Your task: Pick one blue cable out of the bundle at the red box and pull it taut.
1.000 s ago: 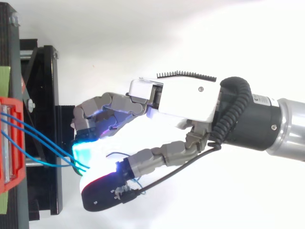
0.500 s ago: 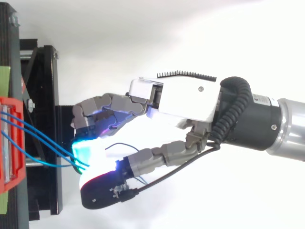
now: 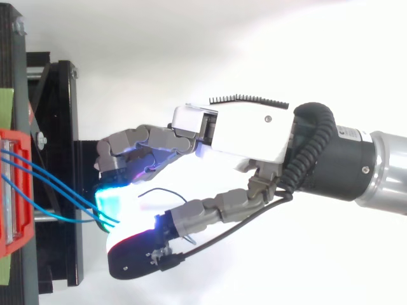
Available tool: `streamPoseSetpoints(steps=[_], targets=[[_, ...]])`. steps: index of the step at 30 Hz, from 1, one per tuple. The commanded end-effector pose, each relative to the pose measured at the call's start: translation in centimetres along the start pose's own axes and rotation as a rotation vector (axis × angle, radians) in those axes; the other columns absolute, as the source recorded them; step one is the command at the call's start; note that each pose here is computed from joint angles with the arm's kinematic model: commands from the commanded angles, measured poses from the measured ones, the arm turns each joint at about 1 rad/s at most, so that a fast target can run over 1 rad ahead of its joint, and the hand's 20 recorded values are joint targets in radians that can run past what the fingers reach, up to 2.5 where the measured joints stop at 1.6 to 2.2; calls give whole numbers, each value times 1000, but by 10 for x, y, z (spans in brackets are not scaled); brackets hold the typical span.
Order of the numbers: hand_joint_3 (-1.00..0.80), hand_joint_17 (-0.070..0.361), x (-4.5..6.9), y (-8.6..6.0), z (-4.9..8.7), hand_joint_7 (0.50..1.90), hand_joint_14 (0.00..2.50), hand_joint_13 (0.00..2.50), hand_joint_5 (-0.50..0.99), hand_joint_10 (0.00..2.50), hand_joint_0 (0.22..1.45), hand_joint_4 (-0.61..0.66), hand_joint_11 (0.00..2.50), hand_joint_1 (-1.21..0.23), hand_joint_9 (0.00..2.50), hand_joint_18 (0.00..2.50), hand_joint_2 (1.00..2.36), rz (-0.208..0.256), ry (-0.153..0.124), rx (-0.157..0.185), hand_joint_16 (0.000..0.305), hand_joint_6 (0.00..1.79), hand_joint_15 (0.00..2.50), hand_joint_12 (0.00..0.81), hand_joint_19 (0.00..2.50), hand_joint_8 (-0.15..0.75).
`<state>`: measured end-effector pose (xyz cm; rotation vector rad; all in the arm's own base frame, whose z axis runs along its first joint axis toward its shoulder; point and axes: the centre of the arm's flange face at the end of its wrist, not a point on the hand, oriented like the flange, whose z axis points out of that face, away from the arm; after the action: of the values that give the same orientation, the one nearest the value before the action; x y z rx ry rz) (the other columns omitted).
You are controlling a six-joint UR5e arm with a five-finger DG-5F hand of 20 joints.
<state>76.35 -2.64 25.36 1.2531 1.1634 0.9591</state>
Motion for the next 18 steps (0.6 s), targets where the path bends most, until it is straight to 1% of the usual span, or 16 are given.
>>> streamPoseSetpoints(steps=[1, 2, 4, 7, 13, 15, 18], targets=[[-120, 119, 0, 0, 0, 1232, 3, 442, -65, 11, 686, 477, 374, -843, 759, 605, 1023, 3, 0, 0, 53, 504, 82, 384, 367, 279], [-118, 119, 0, 0, 0, 1215, 2, 442, -65, 12, 685, 487, 361, -843, 758, 606, 1024, 4, 0, 0, 53, 504, 83, 384, 368, 277], [-119, 118, 0, 0, 0, 1081, 0, 453, -62, 9, 685, 564, 301, -823, 777, 617, 1025, 6, 0, 0, 53, 505, 75, 379, 368, 268], [-111, 118, 0, 0, 0, 994, 3, 456, -62, 8, 684, 594, 283, -816, 792, 617, 1024, 5, 0, 2, 52, 504, 72, 377, 375, 263], [-97, 117, 1, 0, 0, 978, 2, 462, -63, 11, 693, 592, 294, -809, 799, 623, 1025, 6, 1, 0, 52, 504, 75, 375, 375, 265], [-99, 118, 0, 0, 0, 993, 3, 462, -67, 9, 685, 540, 301, -795, 800, 624, 1024, 6, 0, 0, 52, 505, 86, 377, 375, 268], [-118, 118, 1, 0, 0, 1008, 2, 458, -70, 9, 651, 518, 326, -780, 792, 614, 1024, 6, 1, 0, 53, 504, 90, 379, 389, 272]])
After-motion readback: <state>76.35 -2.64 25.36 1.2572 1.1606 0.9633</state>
